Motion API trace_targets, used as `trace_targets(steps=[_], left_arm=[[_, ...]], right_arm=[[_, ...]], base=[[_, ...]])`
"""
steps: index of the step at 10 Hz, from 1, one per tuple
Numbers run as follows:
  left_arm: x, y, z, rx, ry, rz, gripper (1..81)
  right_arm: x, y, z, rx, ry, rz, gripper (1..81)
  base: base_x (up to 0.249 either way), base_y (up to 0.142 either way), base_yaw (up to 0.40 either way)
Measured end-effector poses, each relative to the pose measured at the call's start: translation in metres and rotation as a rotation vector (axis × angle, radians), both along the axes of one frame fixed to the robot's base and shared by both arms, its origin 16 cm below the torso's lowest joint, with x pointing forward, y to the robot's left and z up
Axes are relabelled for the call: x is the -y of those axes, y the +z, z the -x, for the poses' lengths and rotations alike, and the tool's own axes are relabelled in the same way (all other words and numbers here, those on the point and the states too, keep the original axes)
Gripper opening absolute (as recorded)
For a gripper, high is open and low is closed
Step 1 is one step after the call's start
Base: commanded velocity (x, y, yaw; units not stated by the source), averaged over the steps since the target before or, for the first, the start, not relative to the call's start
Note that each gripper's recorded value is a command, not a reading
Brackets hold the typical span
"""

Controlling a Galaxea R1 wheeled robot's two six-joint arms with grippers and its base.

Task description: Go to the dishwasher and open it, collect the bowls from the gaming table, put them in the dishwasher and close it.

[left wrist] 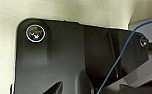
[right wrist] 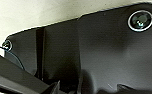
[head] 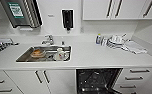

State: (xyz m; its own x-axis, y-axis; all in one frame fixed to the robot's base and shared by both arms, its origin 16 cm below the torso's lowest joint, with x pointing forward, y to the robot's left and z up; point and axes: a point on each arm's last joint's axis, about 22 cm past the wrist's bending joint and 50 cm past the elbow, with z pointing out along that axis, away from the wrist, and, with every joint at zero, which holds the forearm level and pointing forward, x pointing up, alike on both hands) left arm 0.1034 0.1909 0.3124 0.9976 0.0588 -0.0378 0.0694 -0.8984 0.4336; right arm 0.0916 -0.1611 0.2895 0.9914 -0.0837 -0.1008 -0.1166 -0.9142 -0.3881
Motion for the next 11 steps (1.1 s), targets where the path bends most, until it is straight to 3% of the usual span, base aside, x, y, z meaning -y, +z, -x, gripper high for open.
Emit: trace_targets(steps=[3,4,6,7,9,11], left_arm=[[-0.018,0.008,0.027,-0.036,-0.011,-0.073,81.1],[-0.010,0.012,0.031,-0.041,-0.012,-0.078,81.1],[0.018,0.025,0.043,-0.057,-0.007,-0.046,81.1],[0.017,0.030,0.046,-0.055,-0.009,-0.049,81.1],[0.002,0.038,0.038,-0.016,-0.010,-0.071,81.1],[0.006,0.050,0.033,0.018,-0.009,-0.065,81.1]], right_arm=[[-0.011,0.022,0.022,-0.032,0.000,-0.003,81.1],[-0.017,0.030,0.030,-0.042,0.000,-0.011,81.1],[-0.021,0.043,0.047,-0.063,-0.002,-0.016,81.1],[-0.019,0.048,0.050,-0.059,0.000,-0.014,81.1],[-0.018,0.058,0.044,-0.025,0.000,-0.012,81.1],[-0.019,0.069,0.038,0.012,0.000,-0.013,81.1]], base=[[0.000,0.000,0.000],[0.000,0.000,0.000],[0.000,0.000,0.000],[0.000,0.000,0.000],[0.000,0.000,0.000],[0.000,0.000,0.000]])
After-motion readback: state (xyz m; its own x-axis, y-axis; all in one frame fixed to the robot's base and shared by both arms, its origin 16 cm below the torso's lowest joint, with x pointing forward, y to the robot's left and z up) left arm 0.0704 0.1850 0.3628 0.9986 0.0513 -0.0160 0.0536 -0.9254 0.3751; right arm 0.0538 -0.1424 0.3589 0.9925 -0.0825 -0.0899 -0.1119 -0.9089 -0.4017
